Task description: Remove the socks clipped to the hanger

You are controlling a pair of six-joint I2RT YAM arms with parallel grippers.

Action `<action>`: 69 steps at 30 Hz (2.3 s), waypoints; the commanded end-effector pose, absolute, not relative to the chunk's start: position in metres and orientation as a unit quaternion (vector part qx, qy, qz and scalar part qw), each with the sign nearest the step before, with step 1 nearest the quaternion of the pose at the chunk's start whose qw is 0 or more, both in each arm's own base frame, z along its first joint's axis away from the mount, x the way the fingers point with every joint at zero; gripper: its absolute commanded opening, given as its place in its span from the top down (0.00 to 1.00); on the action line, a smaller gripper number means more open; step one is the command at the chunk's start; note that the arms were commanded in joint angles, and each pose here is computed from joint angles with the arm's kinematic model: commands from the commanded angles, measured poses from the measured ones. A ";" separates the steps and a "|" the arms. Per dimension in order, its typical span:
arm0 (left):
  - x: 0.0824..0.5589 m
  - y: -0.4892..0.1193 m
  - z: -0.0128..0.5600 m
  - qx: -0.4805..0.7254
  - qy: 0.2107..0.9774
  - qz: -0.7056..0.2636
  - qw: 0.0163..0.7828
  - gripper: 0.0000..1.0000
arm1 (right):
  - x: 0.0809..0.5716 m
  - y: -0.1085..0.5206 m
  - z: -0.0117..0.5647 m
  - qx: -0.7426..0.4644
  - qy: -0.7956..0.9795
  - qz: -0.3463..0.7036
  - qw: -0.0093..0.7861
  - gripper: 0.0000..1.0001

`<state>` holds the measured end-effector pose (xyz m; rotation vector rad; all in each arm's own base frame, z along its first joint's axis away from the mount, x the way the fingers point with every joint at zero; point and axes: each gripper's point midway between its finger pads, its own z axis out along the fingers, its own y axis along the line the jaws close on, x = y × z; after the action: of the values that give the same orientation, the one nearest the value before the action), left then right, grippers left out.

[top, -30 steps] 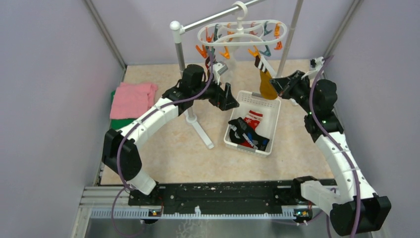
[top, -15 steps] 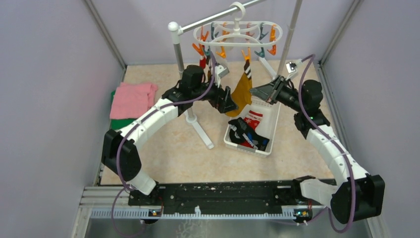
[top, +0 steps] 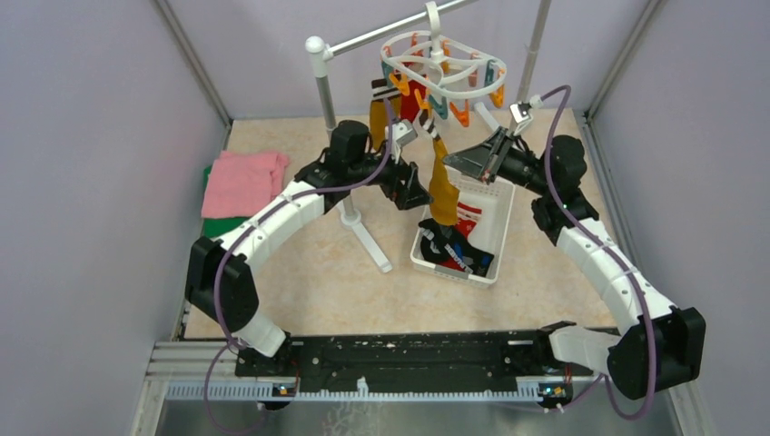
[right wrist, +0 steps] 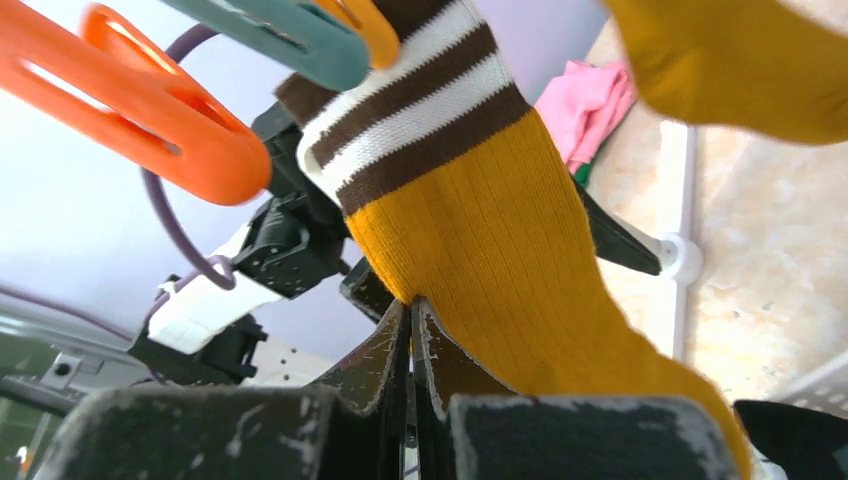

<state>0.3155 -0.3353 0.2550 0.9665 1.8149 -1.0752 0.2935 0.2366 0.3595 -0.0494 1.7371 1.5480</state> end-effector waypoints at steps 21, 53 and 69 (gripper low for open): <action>0.292 -0.344 0.280 0.412 0.649 -0.515 0.379 1.00 | 0.300 0.237 0.382 -0.015 0.674 0.620 0.402 1.00; 0.277 -0.403 0.253 0.426 0.695 -0.427 0.392 1.00 | 0.305 0.281 0.485 -0.097 0.687 0.400 0.599 0.42; 0.274 -0.384 0.251 0.422 0.703 -0.419 0.390 1.00 | 0.330 0.267 0.474 -0.074 0.708 0.333 0.619 0.40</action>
<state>0.2764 -0.3931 0.2331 1.0637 1.8479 -1.0682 0.3303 0.2815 0.4542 -0.1844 1.6736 0.8207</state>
